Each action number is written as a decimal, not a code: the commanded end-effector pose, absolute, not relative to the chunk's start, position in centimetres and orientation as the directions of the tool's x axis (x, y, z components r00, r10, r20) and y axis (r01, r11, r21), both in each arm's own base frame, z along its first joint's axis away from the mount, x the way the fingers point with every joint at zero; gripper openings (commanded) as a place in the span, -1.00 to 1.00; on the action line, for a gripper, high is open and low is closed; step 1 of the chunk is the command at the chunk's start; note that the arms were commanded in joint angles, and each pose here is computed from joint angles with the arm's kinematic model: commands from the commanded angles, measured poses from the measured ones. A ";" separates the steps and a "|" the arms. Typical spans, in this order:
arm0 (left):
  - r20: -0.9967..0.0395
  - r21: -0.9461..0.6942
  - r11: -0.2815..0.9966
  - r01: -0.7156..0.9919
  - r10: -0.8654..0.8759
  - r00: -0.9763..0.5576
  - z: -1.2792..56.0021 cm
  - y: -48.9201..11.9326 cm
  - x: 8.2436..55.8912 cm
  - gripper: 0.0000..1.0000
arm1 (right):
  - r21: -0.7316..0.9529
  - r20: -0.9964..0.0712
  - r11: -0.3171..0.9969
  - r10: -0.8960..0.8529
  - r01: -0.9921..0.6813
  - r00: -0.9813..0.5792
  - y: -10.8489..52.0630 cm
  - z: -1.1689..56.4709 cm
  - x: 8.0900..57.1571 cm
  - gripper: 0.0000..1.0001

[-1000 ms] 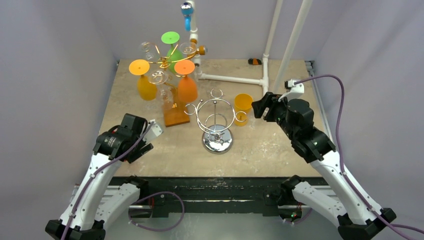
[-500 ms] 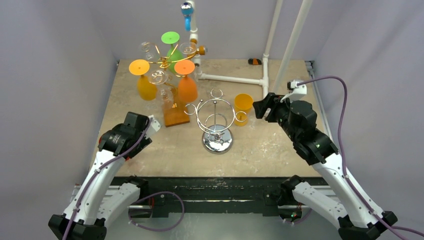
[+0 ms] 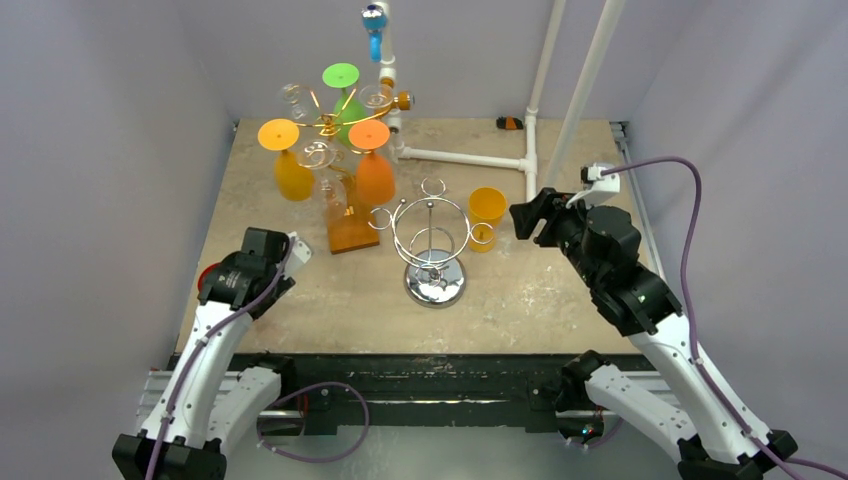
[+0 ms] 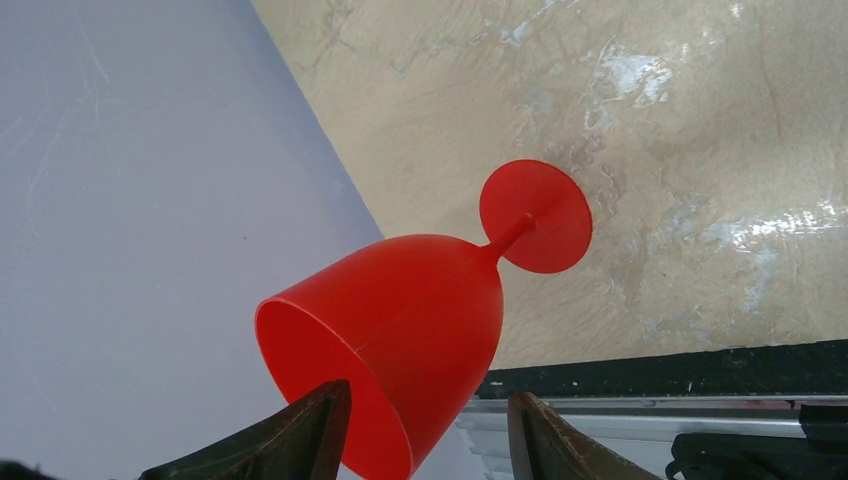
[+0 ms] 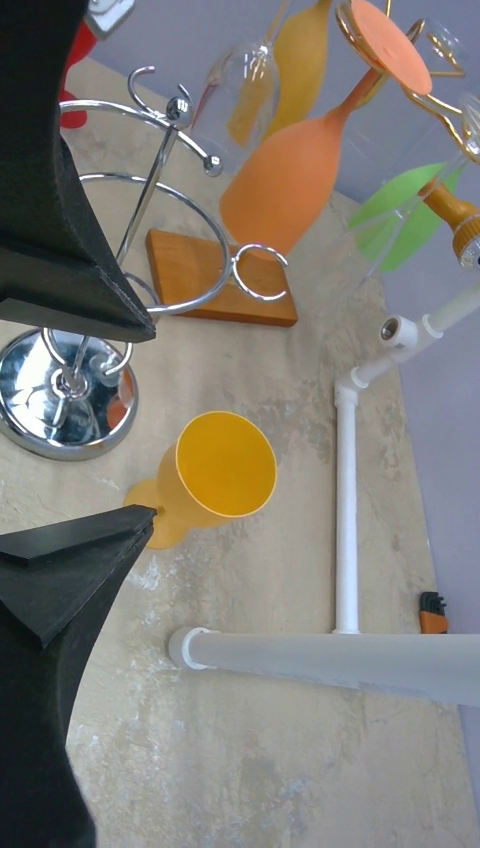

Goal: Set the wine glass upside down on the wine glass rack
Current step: Pick up the wine glass at the corner of the board, then turn the wine glass upside down at the wine rack.

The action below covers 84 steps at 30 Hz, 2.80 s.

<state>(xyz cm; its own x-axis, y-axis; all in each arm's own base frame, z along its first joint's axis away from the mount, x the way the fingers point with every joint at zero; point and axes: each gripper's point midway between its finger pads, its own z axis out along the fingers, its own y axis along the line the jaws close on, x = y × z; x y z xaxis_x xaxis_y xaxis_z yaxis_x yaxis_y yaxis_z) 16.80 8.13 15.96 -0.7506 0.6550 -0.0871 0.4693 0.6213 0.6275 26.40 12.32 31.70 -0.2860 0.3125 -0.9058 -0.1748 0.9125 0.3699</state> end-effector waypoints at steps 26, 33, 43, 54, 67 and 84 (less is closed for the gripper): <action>-0.632 0.492 0.773 0.400 0.633 -0.447 37.5 1.6 18.5 -1.00 | 0.394 -0.915 0.854 0.328 -0.338 -0.236 15.0 38.7 26.3 0.38; -0.817 0.518 0.644 0.563 0.568 0.102 45.5 -6.7 16.2 -1.00 | 0.432 -0.902 0.786 0.365 -0.443 -0.232 17.0 43.1 25.8 0.57; -0.793 0.600 0.569 0.562 0.336 0.507 54.9 -11.6 11.9 -1.00 | 0.530 -0.839 0.555 0.452 -0.641 -0.303 22.0 49.1 24.6 0.97; -0.812 0.496 0.572 0.653 0.039 0.583 56.2 -14.2 11.0 -1.00 | 0.587 -0.725 0.135 0.526 -0.798 -0.445 26.9 54.8 21.3 0.98; -0.848 0.452 0.436 0.778 -0.060 0.526 55.7 -16.1 9.5 -1.00 | 0.540 -0.591 -0.255 0.563 -0.802 -0.578 28.6 58.5 17.4 0.96; -0.833 0.455 0.224 0.862 -0.236 0.501 58.2 -17.8 4.7 -1.00 | 0.285 -0.505 -0.714 0.455 -0.640 -0.733 27.1 61.6 9.6 0.20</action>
<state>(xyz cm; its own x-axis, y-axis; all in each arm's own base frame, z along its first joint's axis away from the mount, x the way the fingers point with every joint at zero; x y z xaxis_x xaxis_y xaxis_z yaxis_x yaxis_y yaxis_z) 5.20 -17.39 57.39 0.5151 -0.1974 -0.8341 0.8449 0.2809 0.4553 14.45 30.30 58.48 -0.7649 0.4563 -0.4547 -0.6428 -0.5866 0.4926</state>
